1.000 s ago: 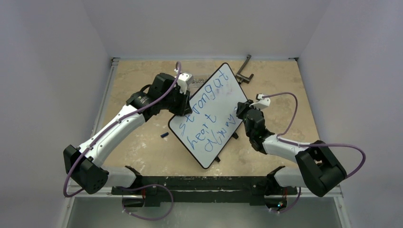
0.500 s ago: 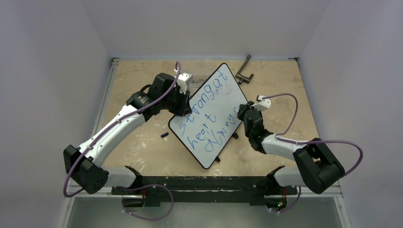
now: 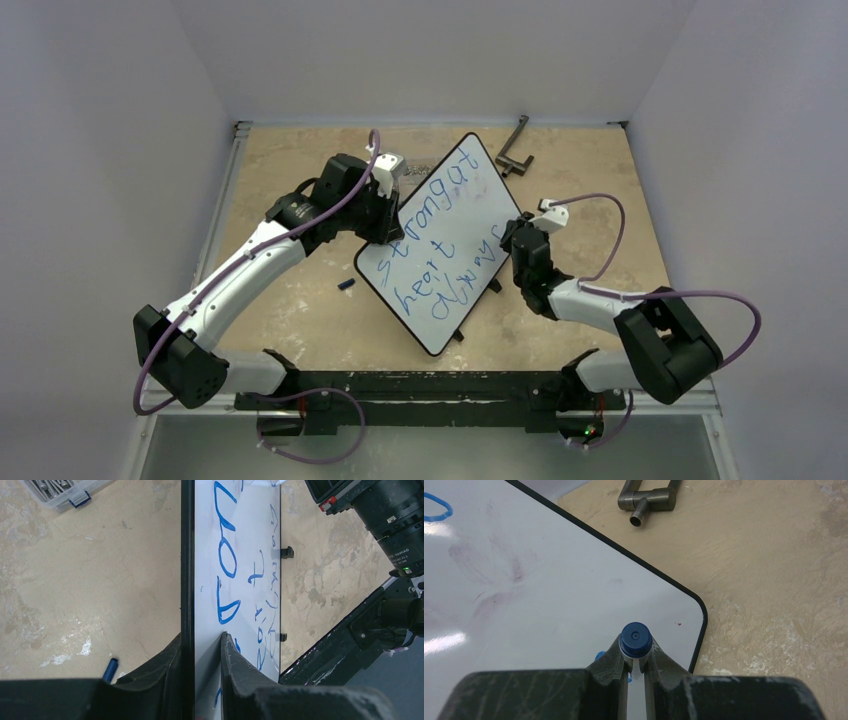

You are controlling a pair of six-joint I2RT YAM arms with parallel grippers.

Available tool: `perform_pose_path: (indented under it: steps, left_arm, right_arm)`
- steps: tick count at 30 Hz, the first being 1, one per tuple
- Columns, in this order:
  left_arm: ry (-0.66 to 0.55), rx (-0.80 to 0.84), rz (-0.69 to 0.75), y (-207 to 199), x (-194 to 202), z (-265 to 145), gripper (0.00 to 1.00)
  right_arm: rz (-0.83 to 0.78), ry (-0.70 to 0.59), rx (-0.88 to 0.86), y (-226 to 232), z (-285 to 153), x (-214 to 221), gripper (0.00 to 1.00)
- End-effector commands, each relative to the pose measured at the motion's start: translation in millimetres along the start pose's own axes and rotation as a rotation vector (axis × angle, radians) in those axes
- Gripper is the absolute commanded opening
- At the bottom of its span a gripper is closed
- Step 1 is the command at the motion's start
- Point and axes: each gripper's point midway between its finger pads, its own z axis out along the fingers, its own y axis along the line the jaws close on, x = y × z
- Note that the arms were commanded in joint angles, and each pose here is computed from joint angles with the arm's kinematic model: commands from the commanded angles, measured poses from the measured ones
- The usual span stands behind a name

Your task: Write a sentence on the whiteboard

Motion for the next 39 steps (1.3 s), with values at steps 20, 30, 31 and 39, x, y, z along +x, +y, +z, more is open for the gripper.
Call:
perform_pose_path:
  steps: [20, 30, 31, 39]
  left_arm:
    - [0.092, -0.229, 0.149, 53.2, 21.1, -3.7, 0.0]
    - [0.094, -0.229, 0.149, 53.3, 21.6, -3.5, 0.0]
    - [0.093, -0.231, 0.149, 53.7, 21.3, -3.7, 0.0]
    - [0.093, -0.242, 0.149, 55.1, 22.1, -5.5, 0.0]
  right_arm:
    - [0.02, 0.117, -0.12, 12.5, -15.0, 27.2, 0.0]
    - [0.049, 0.102, -0.208, 33.4, -22.1, 12.6, 0.0]
    - [0.052, 0.1, -0.212, 34.8, -22.4, 10.9, 0.0]
    - [0.077, 0.067, -0.185, 27.5, -38.2, -14.3, 0.0]
